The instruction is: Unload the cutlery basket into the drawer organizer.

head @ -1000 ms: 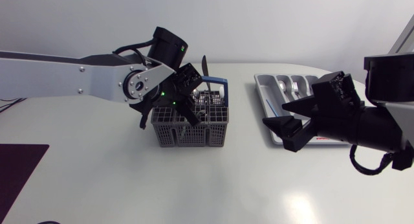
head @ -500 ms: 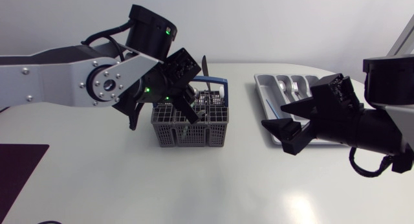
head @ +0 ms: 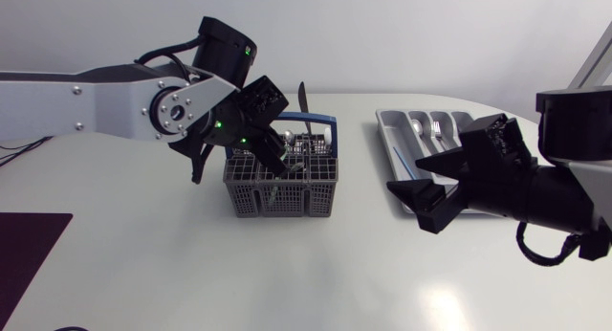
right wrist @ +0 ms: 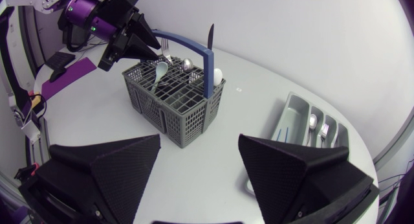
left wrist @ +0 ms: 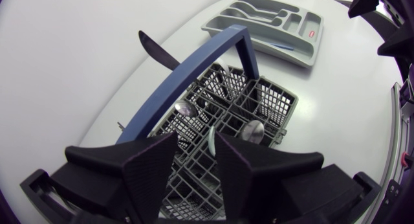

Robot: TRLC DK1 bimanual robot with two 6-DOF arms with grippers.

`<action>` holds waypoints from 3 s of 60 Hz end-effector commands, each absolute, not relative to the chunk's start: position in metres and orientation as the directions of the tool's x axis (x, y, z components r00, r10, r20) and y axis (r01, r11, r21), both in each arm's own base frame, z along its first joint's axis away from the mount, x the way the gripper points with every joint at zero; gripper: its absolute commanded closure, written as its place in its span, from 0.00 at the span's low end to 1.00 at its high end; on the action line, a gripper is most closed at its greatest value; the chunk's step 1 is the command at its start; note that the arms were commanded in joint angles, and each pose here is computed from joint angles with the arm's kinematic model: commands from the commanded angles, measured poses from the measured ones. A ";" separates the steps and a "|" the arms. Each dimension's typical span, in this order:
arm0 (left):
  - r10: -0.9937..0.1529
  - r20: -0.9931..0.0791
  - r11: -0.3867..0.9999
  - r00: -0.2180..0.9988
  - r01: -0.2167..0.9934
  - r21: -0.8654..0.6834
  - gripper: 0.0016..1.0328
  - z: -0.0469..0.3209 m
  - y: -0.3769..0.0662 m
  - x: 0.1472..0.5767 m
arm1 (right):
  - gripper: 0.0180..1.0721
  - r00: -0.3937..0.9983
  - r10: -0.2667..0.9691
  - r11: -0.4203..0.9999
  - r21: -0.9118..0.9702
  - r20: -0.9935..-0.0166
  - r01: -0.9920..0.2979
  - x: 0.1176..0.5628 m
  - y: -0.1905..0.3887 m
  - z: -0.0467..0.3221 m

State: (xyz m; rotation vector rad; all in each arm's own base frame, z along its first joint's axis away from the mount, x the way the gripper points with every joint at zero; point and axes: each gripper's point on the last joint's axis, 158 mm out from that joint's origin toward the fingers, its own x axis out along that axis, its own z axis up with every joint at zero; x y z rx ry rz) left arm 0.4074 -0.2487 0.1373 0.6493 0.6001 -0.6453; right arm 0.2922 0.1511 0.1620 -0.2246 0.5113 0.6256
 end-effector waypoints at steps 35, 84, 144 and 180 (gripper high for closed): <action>-0.353 -0.713 0.608 0.606 0.728 0.317 0.61 0.112 -0.258 0.419 | 0.16 0.685 0.495 0.785 -0.062 -0.535 -0.616 0.287 0.150 0.151; -0.437 -0.613 0.610 0.659 0.718 0.337 0.97 0.150 -0.258 0.388 | 0.16 0.682 0.496 0.782 -0.063 -0.537 -0.620 0.284 0.150 0.150; -0.594 -0.283 0.718 0.753 0.655 0.235 0.97 0.286 -0.292 0.341 | 0.16 0.724 0.633 0.719 -0.137 -0.276 -0.681 0.249 0.191 0.219; -0.682 -0.246 0.676 0.689 0.722 0.150 0.97 0.284 -0.323 0.336 | 0.26 0.770 0.618 0.747 -0.188 -0.160 -0.638 0.295 0.260 0.239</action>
